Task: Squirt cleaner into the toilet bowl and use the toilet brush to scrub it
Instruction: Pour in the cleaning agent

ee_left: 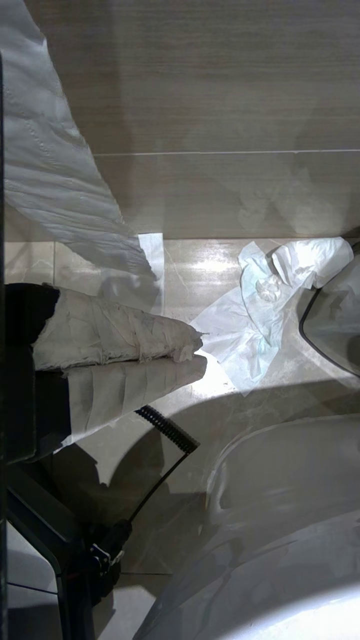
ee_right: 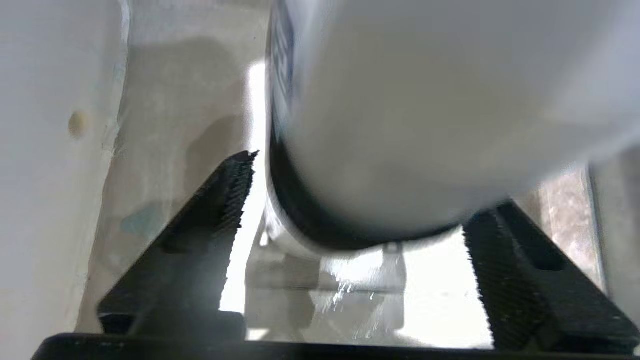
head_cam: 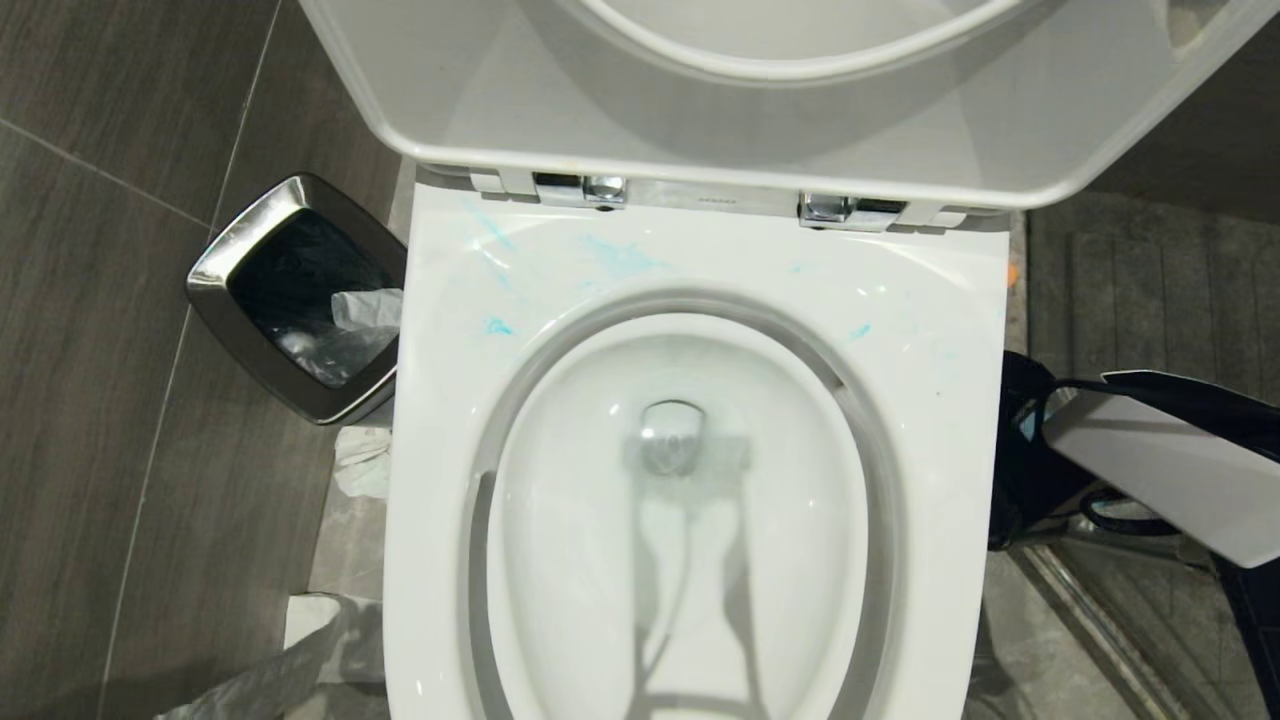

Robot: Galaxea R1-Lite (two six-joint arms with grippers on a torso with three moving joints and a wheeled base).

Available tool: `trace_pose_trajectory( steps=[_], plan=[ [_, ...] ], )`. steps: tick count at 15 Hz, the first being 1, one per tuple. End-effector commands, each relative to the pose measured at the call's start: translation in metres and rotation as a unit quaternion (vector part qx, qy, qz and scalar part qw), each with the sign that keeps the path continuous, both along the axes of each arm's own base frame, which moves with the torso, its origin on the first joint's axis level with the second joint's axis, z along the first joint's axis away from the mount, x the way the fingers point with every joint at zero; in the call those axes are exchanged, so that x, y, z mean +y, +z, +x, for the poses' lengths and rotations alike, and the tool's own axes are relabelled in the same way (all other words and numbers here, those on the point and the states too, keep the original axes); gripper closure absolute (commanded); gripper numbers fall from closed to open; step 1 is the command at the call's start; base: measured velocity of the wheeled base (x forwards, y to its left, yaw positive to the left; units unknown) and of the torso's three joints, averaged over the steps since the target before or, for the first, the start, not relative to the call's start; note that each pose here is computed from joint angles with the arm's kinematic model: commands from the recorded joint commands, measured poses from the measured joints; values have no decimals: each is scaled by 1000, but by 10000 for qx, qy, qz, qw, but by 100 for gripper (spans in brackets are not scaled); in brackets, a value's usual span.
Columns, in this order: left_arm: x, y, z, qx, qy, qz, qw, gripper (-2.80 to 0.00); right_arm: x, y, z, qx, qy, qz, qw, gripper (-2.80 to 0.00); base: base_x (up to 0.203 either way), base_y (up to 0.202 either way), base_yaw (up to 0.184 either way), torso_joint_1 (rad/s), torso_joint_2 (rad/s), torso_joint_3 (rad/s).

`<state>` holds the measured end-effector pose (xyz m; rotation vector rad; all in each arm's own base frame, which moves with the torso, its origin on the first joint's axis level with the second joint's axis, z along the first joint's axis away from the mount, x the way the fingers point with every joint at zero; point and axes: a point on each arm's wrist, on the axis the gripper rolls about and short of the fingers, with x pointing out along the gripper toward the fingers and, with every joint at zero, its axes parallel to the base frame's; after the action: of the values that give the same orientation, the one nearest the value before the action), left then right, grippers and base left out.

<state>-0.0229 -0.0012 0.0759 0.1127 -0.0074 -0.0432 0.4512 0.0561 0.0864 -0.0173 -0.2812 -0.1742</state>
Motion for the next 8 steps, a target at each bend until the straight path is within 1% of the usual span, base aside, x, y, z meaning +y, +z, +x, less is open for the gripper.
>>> trace_pose_trajectory(
  steps=[1, 5, 8],
  plan=[
    [0, -2, 1, 40, 3, 5, 10000, 0, 0, 5, -7, 7, -1, 1, 10000, -280, 0, 0, 0, 0, 0, 0],
    [0, -2, 1, 40, 3, 5, 10000, 0, 2, 6, -25, 255, 36, -32, 9997, -280, 0, 0, 0, 0, 0, 0],
    [0, -2, 1, 40, 3, 5, 10000, 0, 2, 7, -21, 184, 60, -53, 9998, -280, 0, 0, 0, 0, 0, 0]
  ],
)
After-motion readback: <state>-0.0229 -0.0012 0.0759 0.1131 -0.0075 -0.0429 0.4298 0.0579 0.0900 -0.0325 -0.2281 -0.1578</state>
